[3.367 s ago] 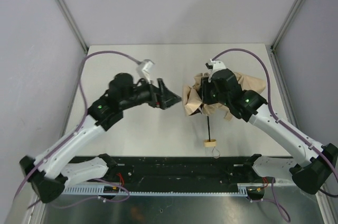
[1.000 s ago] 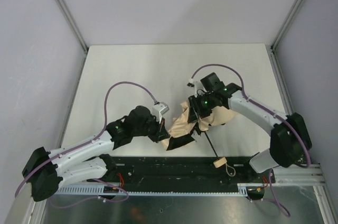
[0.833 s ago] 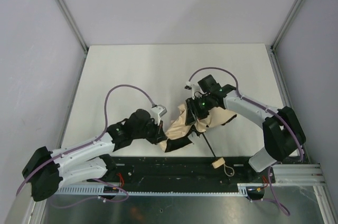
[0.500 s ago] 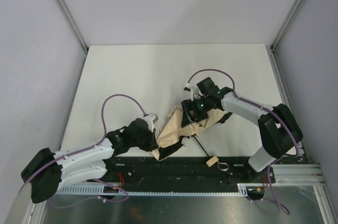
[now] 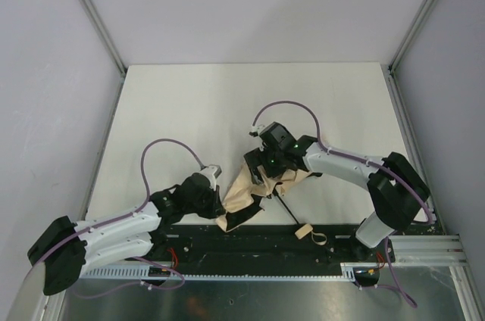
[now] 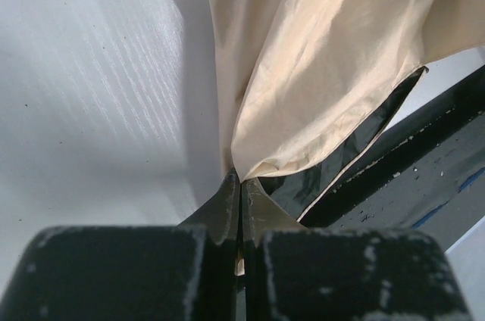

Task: Put away the umbrella

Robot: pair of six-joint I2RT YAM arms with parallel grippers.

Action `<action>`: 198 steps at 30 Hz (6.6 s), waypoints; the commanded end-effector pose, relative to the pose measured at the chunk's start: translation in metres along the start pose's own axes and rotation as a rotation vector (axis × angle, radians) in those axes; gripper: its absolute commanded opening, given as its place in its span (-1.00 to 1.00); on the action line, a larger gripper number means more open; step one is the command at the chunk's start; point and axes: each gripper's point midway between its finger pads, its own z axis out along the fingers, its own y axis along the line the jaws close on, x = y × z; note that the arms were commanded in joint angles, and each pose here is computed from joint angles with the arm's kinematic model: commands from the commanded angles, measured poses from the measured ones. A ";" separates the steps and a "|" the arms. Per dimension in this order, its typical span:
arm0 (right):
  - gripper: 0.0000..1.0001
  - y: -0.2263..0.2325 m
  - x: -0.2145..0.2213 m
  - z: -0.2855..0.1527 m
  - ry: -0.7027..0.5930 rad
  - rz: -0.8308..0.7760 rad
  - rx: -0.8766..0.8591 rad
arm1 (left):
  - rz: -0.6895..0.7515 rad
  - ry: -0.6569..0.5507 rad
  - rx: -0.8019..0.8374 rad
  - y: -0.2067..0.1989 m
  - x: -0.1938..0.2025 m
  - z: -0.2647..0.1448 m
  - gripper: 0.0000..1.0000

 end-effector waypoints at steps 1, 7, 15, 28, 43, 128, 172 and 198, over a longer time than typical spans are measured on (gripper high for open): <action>0.99 -0.013 -0.013 -0.002 -0.031 -0.049 0.169 | -0.032 -0.041 -0.035 0.007 -0.006 0.001 -1.00; 0.99 0.004 0.044 0.027 0.163 -0.142 0.201 | -0.036 -0.058 -0.046 0.008 -0.009 0.001 -1.00; 0.56 -0.005 0.079 0.047 0.271 -0.183 0.220 | -0.054 -0.095 -0.066 0.012 -0.014 0.000 -1.00; -0.97 0.033 0.048 0.036 0.109 -0.145 -0.165 | -0.062 -0.126 -0.066 0.014 -0.016 0.001 -1.00; -1.00 0.081 -0.071 -0.136 -0.281 0.106 -0.790 | -0.059 -0.290 -0.093 -0.017 -0.119 0.010 -0.99; -1.00 0.022 0.091 0.112 0.539 -0.339 -0.312 | -1.056 -0.319 0.062 0.032 -0.107 -0.062 0.99; -1.00 0.049 0.067 0.107 0.439 -0.402 -0.404 | -0.875 -0.399 -0.258 0.095 -0.094 0.056 0.05; 0.72 0.059 -0.075 -0.031 -0.218 -0.375 -0.047 | -0.809 -0.281 -0.321 0.089 -0.073 0.038 -1.00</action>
